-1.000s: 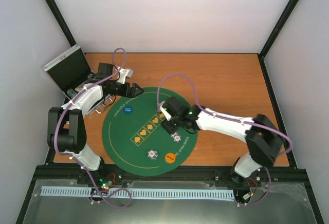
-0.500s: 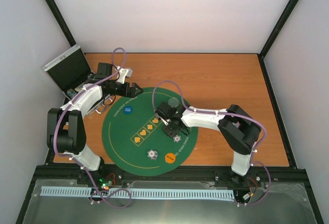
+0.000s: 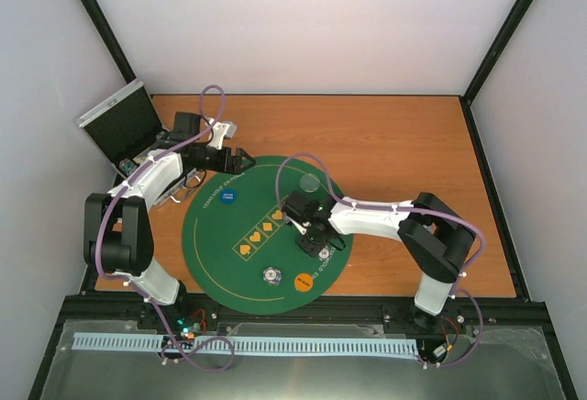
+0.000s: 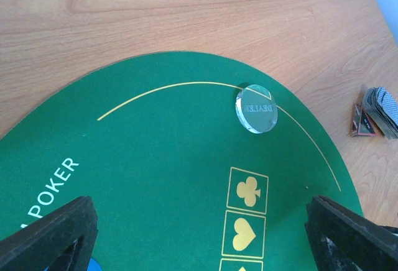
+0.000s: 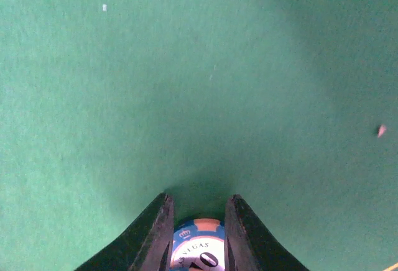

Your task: Distribute texas hold em gaming equipment

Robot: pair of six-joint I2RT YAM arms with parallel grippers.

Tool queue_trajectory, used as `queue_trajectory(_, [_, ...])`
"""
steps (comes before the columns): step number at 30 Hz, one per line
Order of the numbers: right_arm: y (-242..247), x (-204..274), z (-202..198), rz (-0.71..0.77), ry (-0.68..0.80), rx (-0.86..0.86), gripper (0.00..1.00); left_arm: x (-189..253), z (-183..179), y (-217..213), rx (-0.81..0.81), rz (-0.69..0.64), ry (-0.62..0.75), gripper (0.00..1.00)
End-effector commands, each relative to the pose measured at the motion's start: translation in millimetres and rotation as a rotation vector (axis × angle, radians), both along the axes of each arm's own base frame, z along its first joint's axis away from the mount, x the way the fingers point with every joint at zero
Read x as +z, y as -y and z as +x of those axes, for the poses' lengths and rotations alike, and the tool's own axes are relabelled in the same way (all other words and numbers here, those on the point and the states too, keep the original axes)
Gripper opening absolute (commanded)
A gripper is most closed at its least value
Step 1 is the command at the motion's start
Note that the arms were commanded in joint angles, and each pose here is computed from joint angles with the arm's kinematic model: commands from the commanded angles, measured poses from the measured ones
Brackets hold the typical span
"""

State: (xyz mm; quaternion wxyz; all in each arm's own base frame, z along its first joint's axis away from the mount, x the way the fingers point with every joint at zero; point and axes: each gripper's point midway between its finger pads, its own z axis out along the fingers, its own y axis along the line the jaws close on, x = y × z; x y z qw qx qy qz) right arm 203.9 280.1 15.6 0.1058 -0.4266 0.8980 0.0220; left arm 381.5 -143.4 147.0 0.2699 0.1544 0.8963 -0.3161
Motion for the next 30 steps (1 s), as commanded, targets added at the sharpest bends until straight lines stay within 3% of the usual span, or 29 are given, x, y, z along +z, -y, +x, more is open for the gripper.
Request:
queue_trajectory(1, [21,-2,-27,-0.052,-0.088,-0.009,0.26,14,4,0,-0.014,0.006,0.063,0.93])
queue_trajectory(4, [20,0,-29,-0.043,-0.096,-0.006,0.27,14,4,0,-0.013,0.007,0.063,0.93])
queue_trajectory(7, [10,12,-23,-0.01,-0.08,0.0,0.34,14,4,0,-0.014,0.008,0.064,0.92])
queue_trajectory(10, [-1,34,-15,0.038,-0.045,-0.014,0.49,14,4,0,-0.015,0.007,0.062,0.93])
queue_trajectory(12, [3,42,-13,0.034,-0.027,-0.043,0.54,16,3,0,-0.016,0.009,0.069,0.92])
queue_trajectory(17, [39,34,-26,-0.075,-0.056,-0.192,0.68,18,3,-1,-0.016,0.012,0.081,0.93])
queue_trajectory(21, [43,24,-42,-0.053,-0.08,-0.24,0.83,18,4,0,-0.018,0.009,0.077,0.93])
queue_trajectory(24, [38,19,-46,-0.038,-0.084,-0.241,0.82,15,4,0,-0.019,0.008,0.066,0.93])
queue_trajectory(30, [42,2,-49,-0.081,-0.072,-0.258,0.7,16,4,0,-0.018,0.01,0.068,0.93])
